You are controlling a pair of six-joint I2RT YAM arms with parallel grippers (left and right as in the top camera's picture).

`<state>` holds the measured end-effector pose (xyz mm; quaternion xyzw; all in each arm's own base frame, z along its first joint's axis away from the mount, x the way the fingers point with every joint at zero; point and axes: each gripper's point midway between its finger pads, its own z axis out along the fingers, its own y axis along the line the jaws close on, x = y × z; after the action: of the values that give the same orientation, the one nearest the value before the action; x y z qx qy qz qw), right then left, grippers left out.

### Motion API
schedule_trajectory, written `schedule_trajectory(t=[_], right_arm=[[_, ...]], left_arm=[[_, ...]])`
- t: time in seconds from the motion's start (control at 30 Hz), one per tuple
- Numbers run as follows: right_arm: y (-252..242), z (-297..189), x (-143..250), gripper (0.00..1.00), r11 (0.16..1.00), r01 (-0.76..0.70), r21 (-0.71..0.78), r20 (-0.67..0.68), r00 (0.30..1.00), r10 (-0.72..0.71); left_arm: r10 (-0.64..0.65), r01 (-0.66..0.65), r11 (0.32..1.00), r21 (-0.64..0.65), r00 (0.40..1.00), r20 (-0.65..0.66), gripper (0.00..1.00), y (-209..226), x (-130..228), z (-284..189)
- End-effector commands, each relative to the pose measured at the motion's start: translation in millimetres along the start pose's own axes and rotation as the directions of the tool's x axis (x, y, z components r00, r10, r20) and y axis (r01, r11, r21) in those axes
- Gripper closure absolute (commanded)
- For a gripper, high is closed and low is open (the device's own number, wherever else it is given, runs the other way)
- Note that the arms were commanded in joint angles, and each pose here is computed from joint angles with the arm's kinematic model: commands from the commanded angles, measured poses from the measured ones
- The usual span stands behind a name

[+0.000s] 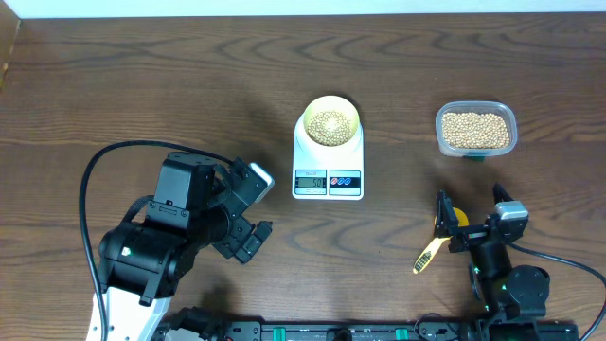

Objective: Scoop item into bowl and weigh 50g on scale

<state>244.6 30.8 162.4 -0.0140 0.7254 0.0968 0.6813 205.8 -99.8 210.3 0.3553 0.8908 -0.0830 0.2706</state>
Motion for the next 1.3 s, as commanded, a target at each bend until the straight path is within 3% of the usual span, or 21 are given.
schedule_trajectory(t=[0.0, 0.17, 0.57, 1.27], right_arm=[[-0.9, -0.3, 4.4, 0.01, 0.999, 0.046, 0.006, -0.016, 0.999, -0.046], [-1.0, -0.3, 4.5, 0.01, 0.987, 0.158, 0.004, -0.017, 0.987, -0.158], [-1.3, -0.3, 4.8, 0.01, 0.975, 0.223, 0.004, -0.018, 0.975, -0.223], [-1.2, -0.3, 4.1, 0.01, 0.985, 0.171, 0.006, -0.016, 0.985, -0.171]], left_arm=[[0.004, -0.004, 1.0, -0.014, 1.0, 0.01, 0.02, 3.1, -3.3, -4.1], [0.004, -0.004, 1.0, -0.014, 1.0, 0.01, 0.02, 3.0, -3.2, -4.0], [0.004, -0.004, 1.0, -0.014, 1.0, 0.01, 0.02, 3.1, -3.3, -4.1], [0.004, -0.004, 1.0, -0.015, 1.0, 0.009, 0.02, 3.1, -3.2, -4.0]])
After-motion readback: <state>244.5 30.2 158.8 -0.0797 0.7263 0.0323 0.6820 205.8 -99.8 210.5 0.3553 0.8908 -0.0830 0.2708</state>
